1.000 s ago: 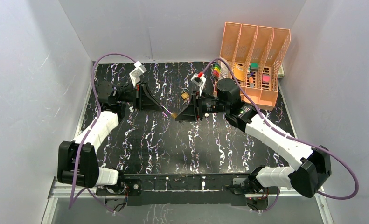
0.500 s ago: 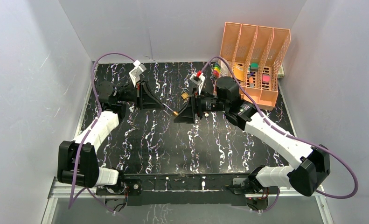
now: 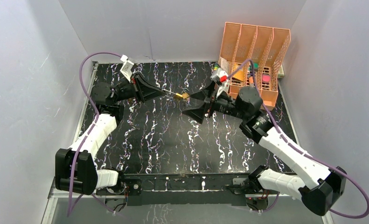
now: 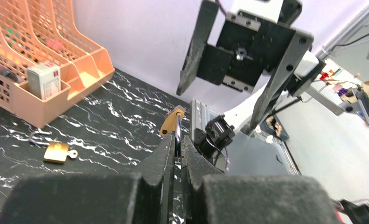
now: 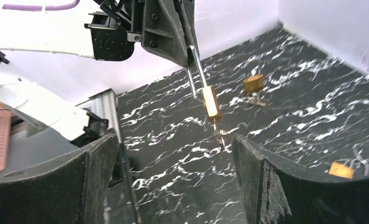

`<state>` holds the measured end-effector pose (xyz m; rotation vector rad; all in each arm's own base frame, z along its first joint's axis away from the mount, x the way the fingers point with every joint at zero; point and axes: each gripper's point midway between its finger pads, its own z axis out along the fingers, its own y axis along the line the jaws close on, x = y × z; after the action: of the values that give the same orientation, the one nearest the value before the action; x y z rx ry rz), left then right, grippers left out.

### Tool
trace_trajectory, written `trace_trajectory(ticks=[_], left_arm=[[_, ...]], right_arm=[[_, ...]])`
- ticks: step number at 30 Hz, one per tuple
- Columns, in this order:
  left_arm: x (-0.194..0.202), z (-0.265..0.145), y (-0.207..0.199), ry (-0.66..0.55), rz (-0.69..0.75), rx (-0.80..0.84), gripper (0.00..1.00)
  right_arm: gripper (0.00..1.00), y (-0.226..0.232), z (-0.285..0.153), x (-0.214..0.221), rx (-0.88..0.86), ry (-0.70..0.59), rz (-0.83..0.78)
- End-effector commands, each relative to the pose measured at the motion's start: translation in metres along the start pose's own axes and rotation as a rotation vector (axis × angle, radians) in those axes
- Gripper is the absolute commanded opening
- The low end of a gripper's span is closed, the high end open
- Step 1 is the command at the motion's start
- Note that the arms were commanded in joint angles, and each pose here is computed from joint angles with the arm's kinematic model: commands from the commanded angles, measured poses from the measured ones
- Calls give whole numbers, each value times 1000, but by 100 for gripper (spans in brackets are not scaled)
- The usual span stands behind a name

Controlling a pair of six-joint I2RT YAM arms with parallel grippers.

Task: Lock with the key
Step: Pick up the lock from the center of the board.

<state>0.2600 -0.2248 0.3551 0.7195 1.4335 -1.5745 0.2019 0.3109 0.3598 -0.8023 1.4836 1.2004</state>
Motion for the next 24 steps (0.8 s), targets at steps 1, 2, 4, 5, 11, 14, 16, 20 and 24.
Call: trace_trajectory(ticks=[1, 2, 4, 5, 11, 14, 16, 20, 24], left_arm=[[-31, 0, -12, -125, 127, -42, 0], [-33, 0, -13, -134, 134, -45, 0], [-37, 1, -16, -146, 145, -48, 0], [-38, 1, -16, -150, 148, -49, 0], [-43, 0, -19, -165, 165, -52, 0], [-43, 0, -19, -174, 167, -58, 0], [-43, -1, -19, -179, 170, -63, 0], [-41, -2, -17, -183, 178, -70, 0], [-39, -2, -17, -181, 185, -72, 0]], right_arm=[[98, 6, -12, -35, -16, -270, -221], [98, 7, -14, -37, -23, -301, -242], [98, 9, -12, -38, -46, -324, -267], [98, 10, -7, -35, -71, -309, -269], [92, 17, 19, -27, -219, -218, -270], [91, 15, 22, -30, -229, -239, -276], [90, 13, 25, -28, -238, -244, -265], [86, 10, 29, -26, -251, -241, -234], [83, 1, 32, -31, -203, -252, -219]])
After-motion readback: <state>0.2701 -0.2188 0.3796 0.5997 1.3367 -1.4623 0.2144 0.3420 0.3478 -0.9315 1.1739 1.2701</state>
